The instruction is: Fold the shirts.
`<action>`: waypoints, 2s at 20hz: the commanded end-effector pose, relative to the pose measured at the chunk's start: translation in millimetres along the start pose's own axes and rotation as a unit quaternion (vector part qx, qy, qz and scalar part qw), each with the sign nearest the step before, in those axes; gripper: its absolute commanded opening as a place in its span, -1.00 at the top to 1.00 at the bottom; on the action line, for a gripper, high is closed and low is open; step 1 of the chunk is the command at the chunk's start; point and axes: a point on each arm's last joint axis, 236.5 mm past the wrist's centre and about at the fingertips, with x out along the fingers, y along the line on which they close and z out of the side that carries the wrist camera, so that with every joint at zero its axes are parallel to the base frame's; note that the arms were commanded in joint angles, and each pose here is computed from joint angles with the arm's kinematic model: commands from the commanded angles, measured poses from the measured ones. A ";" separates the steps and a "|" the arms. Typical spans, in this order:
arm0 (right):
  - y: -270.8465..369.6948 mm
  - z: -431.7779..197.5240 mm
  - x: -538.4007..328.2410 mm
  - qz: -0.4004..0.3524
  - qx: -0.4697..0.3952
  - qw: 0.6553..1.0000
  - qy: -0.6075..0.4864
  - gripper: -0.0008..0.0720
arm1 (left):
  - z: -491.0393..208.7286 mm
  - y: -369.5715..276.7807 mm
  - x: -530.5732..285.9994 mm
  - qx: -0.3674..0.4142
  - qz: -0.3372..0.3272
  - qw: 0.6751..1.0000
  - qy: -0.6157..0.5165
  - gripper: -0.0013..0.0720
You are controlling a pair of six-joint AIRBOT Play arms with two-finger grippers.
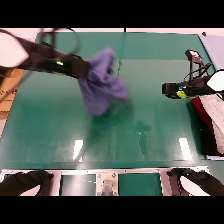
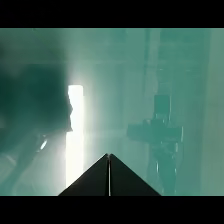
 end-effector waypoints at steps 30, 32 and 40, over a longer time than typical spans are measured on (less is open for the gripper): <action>36.8 -161.0 160.1 0.147 0.046 0.948 0.277 0.92 | -327.9 45.5 79.0 -0.360 -0.086 0.849 0.378 -0.91; 36.2 -157.8 159.2 0.148 0.048 0.949 0.275 0.93 | -325.1 46.4 97.6 -0.385 -0.093 0.857 0.330 -0.91; 30.3 -159.5 149.6 0.148 0.042 0.943 0.295 0.93 | -290.8 37.3 114.3 -0.382 -0.150 0.878 0.248 0.91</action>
